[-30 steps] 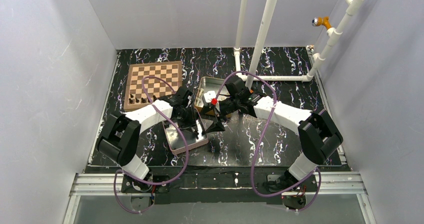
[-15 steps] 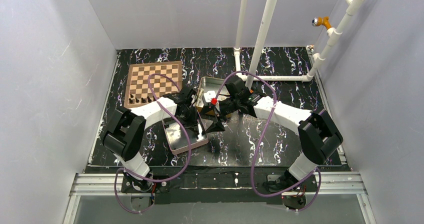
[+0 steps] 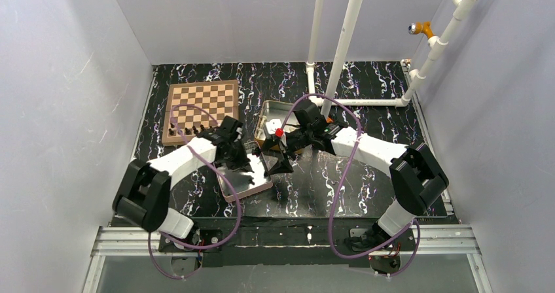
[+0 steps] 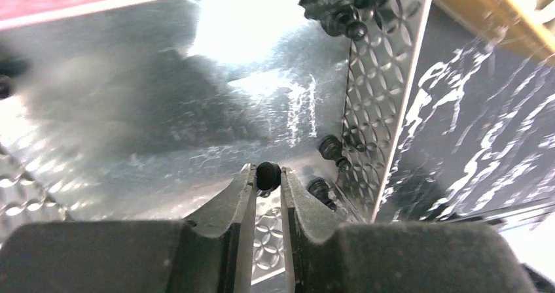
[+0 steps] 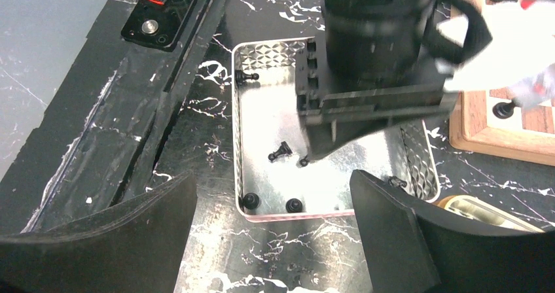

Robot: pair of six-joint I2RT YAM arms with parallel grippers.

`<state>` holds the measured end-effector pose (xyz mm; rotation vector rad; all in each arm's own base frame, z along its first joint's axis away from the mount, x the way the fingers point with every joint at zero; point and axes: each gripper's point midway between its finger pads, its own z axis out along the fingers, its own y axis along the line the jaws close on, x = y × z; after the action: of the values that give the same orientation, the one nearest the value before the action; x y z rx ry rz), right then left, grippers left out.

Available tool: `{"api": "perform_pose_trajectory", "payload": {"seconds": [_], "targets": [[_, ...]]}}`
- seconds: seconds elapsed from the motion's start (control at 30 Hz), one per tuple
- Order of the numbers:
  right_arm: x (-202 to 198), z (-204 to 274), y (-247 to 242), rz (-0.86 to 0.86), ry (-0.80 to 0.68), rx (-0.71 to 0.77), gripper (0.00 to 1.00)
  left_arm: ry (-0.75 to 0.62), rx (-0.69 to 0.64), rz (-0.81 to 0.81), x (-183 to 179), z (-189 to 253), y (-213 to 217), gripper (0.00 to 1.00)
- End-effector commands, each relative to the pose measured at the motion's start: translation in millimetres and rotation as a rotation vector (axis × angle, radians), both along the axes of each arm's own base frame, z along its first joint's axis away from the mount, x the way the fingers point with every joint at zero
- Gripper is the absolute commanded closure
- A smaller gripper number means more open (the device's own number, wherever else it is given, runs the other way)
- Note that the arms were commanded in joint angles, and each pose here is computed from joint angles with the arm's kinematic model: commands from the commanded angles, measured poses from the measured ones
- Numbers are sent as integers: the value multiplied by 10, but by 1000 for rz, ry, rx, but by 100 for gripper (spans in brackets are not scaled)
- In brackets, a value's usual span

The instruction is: Set up the chess pieces on the board

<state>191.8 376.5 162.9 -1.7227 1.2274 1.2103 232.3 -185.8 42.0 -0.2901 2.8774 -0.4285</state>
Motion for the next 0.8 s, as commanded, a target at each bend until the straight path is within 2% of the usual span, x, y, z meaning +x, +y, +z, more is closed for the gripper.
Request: {"api": "perform_pose_trajectory", "payload": {"seconds": [0.0, 0.17, 0.4, 0.63, 0.77], "targets": [[-47, 107, 126, 31, -27, 65, 7, -61, -201, 203, 77, 292, 27, 100], [66, 153, 296, -6, -113, 121, 9, -49, -378, 288, 5, 416, 5, 100], [243, 180, 479, -89, -192, 150, 23, -64, -563, 359, 6, 649, -20, 100], [227, 97, 449, -115, -139, 112, 44, -101, -652, 406, 6, 761, 18, 100], [226, 42, 430, -146, -106, 97, 49, -116, -674, 405, -10, 785, 17, 100]]}}
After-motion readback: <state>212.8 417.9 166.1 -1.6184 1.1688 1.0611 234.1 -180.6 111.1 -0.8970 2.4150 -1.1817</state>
